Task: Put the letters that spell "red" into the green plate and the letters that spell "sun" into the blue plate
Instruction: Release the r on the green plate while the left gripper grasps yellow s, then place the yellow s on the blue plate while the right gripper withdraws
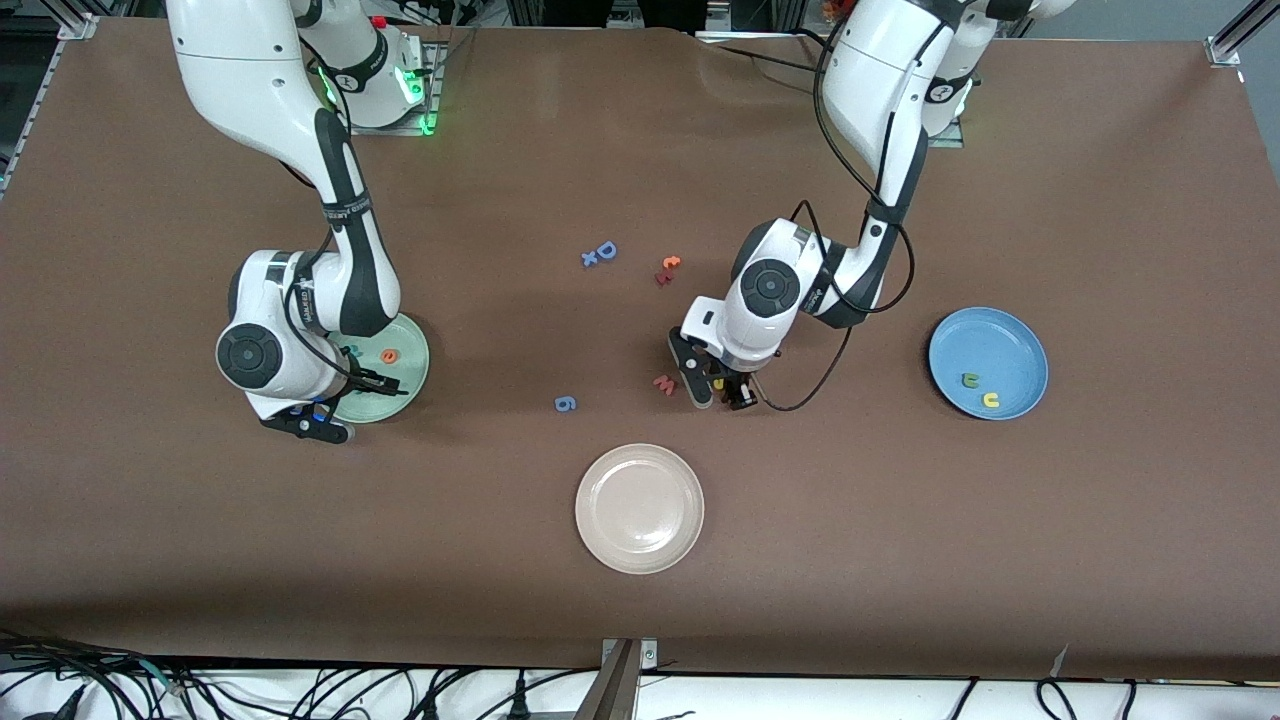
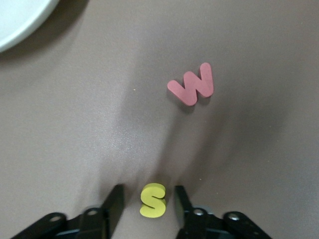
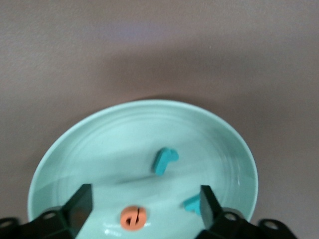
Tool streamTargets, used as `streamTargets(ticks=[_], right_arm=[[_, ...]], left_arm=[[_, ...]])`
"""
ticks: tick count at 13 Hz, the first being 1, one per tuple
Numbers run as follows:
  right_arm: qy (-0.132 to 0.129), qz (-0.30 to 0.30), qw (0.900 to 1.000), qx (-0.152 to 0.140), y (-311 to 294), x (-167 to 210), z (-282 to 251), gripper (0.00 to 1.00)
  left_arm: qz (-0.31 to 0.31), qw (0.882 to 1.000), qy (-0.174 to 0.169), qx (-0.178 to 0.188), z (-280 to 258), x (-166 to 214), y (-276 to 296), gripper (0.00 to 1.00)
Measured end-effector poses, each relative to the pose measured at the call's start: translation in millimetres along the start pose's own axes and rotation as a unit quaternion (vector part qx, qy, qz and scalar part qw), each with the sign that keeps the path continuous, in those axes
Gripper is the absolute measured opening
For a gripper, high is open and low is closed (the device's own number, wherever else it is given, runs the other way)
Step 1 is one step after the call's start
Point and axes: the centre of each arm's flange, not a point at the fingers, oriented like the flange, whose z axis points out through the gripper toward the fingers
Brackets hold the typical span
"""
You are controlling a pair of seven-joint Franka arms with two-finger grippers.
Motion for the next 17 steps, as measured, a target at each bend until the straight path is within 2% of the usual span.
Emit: streamTargets(ticks=[1, 3, 6, 7, 8, 12, 14, 17], right_arm=[[-0.008, -0.001, 1.0, 0.004, 0, -3, -11, 1.0], [-0.025, -0.005, 1.0, 0.017, 1, -13, -40, 1.0], [-0.034, -0.015, 0.998, 0.042, 4, -28, -95, 1.0], [-0.037, -0.021, 0.998, 0.048, 4, -32, -111, 1.0], [-0.042, -0.027, 0.997, 0.05, 3, -35, -124, 1.0], [-0.059, -0.068, 0.995, 0.046, 1, -43, -178, 1.0], [-0.051, -0.087, 0.994, 0.047, 7, -52, -214, 1.0], [-0.042, -0.108, 0.993, 0.028, 23, -68, -257, 1.0]], left_arm=[[0.0, 1.0, 0.0, 0.0, 0, 0, 0, 0.36], [0.0, 1.0, 0.0, 0.0, -1, 0, 0, 0.34], [0.001, 1.0, 0.0, 0.0, -1, 1, 0, 0.31], [0.002, 1.0, 0.0, -0.001, -2, 1, 1, 0.24], [0.004, 1.0, 0.0, 0.0, -3, 1, 0, 0.22], [-0.006, 1.0, -0.006, 0.025, -13, -25, -43, 0.22], [-0.01, 0.999, -0.011, 0.033, -23, -44, -70, 0.22], [-0.024, 0.998, -0.031, 0.04, -45, -91, -119, 0.22]])
